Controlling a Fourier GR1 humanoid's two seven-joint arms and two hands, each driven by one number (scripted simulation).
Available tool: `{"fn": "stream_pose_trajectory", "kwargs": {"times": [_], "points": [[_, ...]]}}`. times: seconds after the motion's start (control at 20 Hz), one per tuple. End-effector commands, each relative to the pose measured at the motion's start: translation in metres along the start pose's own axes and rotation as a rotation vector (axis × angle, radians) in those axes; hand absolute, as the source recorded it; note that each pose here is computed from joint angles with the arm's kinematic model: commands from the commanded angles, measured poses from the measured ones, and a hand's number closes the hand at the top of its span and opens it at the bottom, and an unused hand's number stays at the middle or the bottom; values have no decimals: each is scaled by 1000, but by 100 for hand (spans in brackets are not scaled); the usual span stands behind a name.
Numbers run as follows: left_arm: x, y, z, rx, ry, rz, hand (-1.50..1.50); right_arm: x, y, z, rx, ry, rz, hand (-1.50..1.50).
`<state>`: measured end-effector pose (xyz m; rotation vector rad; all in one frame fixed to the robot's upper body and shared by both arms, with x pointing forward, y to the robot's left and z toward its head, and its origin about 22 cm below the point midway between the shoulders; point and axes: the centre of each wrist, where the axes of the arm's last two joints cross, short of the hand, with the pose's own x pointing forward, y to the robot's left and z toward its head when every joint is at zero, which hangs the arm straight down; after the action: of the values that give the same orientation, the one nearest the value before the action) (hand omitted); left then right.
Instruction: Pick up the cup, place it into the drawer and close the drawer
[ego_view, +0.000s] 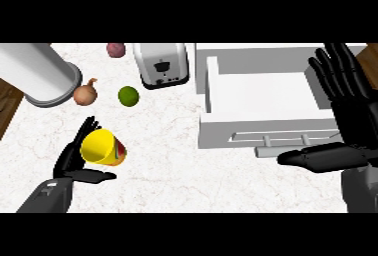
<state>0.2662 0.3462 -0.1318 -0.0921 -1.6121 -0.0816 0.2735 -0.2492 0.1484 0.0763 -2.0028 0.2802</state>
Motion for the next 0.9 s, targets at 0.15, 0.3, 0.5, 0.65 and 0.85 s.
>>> {"fn": "stream_pose_trajectory", "kwargs": {"times": [0.15, 0.3, 0.5, 0.65, 0.85], "points": [[-3, -28, -16, -84, -94, 106, -150, -9, -7, 0, 5, 6, -9, -150], [-9, -24, -3, -128, -84, 182, -150, -4, -23, -6, -3, 17, 17, -150], [-3, -36, -21, -161, -124, 257, 150, 2, -9, 1, 5, 16, 15, -150], [7, -44, -38, -83, -282, 72, 150, -1, -12, -4, 0, 3, 15, -150], [0, -39, -24, 10, -347, -87, 150, 5, -17, -2, 9, 2, 25, -150]]}}
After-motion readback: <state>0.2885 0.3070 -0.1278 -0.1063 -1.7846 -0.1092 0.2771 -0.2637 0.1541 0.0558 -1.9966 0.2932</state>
